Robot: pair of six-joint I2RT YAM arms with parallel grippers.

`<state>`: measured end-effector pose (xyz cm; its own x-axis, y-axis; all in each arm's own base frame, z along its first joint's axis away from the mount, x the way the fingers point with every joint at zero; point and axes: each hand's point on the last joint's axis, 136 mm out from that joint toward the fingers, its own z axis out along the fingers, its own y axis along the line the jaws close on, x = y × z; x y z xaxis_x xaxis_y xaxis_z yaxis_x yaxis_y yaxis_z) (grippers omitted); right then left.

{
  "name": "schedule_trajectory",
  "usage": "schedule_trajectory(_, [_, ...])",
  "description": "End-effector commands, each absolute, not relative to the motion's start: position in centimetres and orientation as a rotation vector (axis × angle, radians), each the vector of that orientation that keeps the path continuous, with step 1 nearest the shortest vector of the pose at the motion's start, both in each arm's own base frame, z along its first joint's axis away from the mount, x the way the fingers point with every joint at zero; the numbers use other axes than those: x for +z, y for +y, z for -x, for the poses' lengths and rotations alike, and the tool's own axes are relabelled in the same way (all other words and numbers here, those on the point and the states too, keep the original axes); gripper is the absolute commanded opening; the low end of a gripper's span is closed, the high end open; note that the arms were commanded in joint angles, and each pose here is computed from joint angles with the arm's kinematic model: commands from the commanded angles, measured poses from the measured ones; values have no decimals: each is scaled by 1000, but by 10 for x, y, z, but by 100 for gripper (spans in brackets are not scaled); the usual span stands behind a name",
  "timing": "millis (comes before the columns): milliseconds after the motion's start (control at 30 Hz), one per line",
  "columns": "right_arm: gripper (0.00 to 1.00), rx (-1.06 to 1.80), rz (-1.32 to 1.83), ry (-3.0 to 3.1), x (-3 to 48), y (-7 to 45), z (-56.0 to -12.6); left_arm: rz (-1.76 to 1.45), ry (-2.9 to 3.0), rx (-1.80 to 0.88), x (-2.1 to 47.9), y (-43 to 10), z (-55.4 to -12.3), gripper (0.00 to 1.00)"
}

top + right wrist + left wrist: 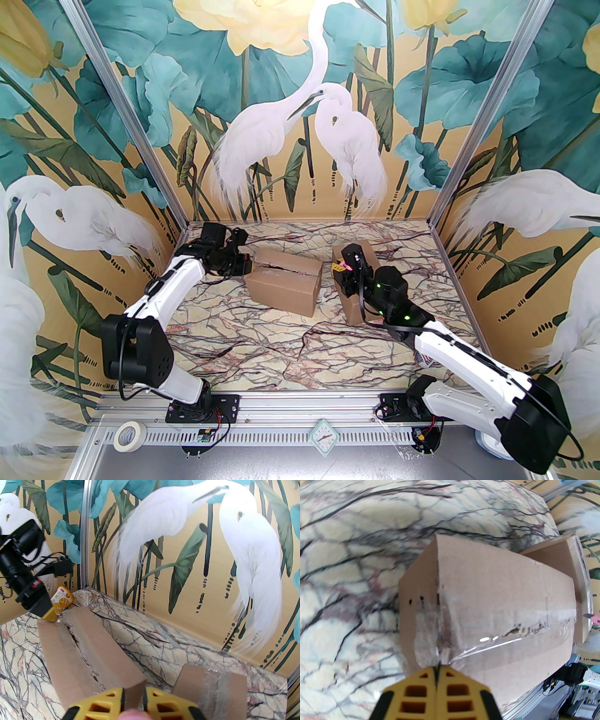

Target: Unpack the express box

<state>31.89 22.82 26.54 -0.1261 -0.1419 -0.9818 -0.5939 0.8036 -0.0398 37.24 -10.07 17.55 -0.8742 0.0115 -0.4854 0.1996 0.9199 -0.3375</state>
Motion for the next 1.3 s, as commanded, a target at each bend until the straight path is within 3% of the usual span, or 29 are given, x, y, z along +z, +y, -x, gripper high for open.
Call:
schedule_trajectory(0, [0,496,466,1683,275,233,-329,-18,2642,-426,174,-79,-353,5])
schedule_trajectory(133, [0,537,386,1702,277,242,-339,3,2595,-388,186,-71,-343,49])
schedule_trajectory(200, [0,563,324,1709,278,242,-343,-26,2539,-358,201,-68,-342,63])
schedule_trajectory(300, [0,605,207,1736,278,239,-348,-97,2439,-344,229,-69,-342,75])
schedule_trajectory(400, [0,596,56,1783,274,225,-354,-237,2324,-374,258,-84,-338,99])
schedule_trajectory(800, [0,726,-135,1797,273,228,-362,-1286,1599,-257,270,-204,-273,100])
schedule_trajectory(1267, [0,818,-261,1758,269,231,-363,-1689,1419,-138,228,-246,-273,99])
